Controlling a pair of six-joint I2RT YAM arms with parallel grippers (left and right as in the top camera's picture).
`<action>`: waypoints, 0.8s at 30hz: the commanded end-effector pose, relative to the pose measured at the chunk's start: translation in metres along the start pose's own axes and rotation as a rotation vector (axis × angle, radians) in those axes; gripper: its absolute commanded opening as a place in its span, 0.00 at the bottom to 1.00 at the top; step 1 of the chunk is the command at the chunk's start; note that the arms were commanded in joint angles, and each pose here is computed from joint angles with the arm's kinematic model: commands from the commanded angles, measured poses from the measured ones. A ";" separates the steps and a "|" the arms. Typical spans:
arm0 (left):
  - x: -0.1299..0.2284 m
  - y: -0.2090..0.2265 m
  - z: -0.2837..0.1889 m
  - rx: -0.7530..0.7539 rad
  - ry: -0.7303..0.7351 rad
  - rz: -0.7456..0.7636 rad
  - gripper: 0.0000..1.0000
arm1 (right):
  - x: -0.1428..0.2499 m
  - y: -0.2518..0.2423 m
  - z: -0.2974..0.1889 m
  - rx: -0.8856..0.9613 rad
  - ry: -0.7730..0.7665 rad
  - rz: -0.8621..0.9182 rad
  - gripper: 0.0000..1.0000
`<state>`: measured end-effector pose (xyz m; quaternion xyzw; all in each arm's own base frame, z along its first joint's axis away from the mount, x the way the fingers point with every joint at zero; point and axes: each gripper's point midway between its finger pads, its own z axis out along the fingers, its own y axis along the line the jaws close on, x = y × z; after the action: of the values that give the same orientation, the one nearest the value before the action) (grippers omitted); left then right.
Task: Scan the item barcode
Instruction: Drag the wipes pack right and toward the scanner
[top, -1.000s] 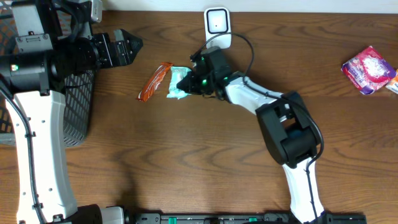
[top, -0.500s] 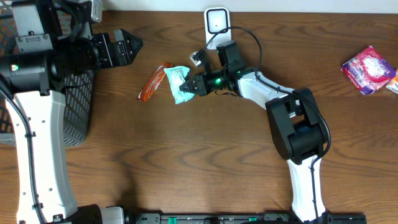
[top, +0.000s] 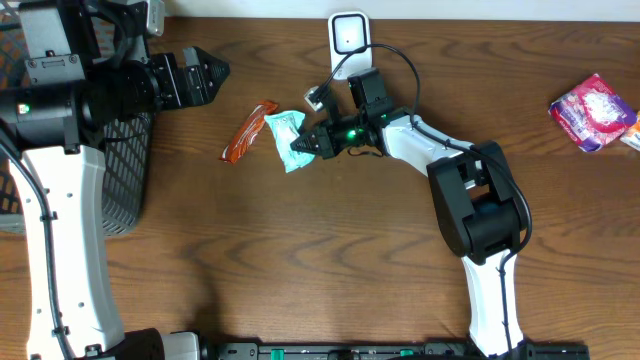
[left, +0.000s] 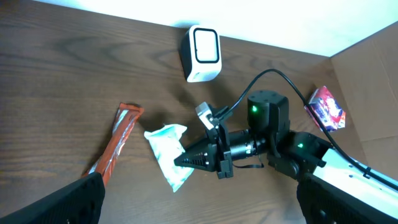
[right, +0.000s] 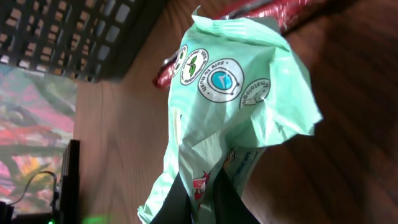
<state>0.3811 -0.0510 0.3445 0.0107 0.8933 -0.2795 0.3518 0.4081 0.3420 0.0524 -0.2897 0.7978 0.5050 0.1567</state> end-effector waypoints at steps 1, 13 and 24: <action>-0.001 -0.001 0.000 0.008 0.000 0.001 0.98 | 0.012 0.003 0.005 -0.024 0.036 -0.078 0.01; -0.001 -0.001 0.000 0.008 0.000 0.000 0.98 | 0.019 -0.001 0.005 -0.003 0.062 -0.086 0.01; -0.001 -0.001 0.000 0.008 0.000 0.001 0.98 | 0.000 -0.016 -0.014 0.219 0.026 0.030 0.01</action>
<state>0.3811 -0.0511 0.3445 0.0108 0.8933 -0.2796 0.3518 0.4066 0.3276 0.0286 -0.2895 0.8338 0.4467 0.1467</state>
